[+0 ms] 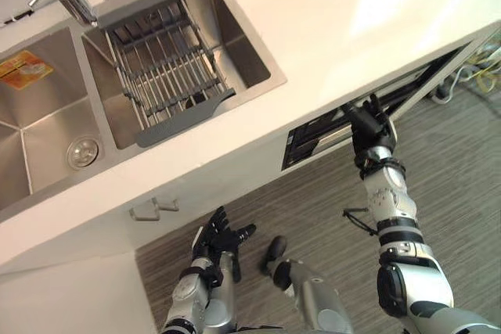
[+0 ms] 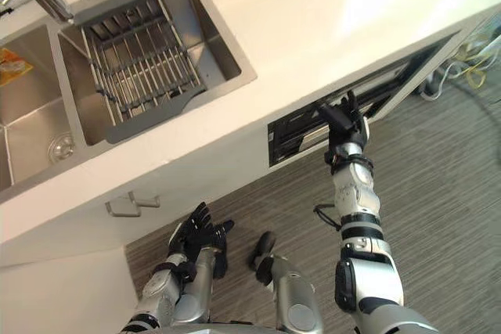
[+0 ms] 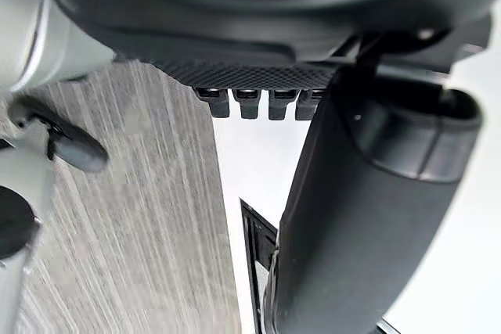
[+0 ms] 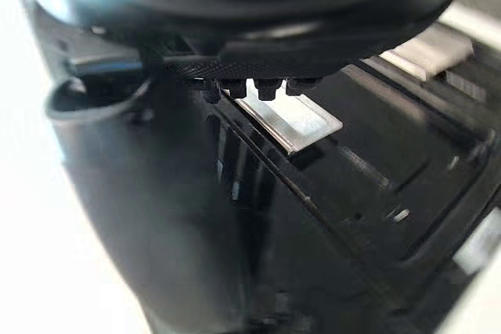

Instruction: Walk over to the sink, pick up the cup, carry it to the dishwasher, place the cup inside the dishwasher, then close the dishwasher door

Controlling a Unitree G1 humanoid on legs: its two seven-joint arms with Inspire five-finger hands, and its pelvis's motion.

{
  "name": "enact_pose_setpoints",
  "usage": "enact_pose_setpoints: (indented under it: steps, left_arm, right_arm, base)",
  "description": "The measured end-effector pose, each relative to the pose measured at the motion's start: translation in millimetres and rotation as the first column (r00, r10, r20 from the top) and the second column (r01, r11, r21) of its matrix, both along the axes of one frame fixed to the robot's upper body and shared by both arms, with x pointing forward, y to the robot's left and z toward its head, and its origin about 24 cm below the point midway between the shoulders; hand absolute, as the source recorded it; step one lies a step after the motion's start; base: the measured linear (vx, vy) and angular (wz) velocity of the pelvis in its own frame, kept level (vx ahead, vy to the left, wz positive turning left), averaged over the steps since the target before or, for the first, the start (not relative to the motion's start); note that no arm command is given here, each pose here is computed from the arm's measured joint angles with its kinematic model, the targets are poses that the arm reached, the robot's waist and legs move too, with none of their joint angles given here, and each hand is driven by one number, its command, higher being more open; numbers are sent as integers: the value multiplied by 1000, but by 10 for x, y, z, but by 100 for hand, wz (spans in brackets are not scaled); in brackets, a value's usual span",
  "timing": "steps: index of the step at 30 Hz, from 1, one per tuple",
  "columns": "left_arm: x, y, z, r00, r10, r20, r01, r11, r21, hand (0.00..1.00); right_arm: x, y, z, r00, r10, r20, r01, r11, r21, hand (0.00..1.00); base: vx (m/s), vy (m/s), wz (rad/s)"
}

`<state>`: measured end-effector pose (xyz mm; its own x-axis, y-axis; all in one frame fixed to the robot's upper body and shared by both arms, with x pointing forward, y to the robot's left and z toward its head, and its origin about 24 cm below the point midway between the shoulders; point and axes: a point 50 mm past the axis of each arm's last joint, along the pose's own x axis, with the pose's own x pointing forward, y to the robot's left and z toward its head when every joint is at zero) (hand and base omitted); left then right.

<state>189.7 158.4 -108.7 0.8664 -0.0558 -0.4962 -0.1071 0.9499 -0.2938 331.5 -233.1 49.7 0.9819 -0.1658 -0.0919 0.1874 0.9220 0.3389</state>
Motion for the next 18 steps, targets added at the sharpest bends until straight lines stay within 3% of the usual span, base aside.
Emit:
enact_pose_setpoints:
  steps: [10,18]
  left_arm:
    - [-386,346,-179,989,26,-146,-10,993,114,100]
    - [-807,461,-328,961,66,-268,-26,988,149,100]
  right_arm:
    - [-1263,-179,-1157,913,-35,-406,-27,989,-146,100]
    - [-2302,166,-1890,694,-9,-720,-82,992,-92,100]
  base:
    - [68,129,-16]
    - [59,169,1]
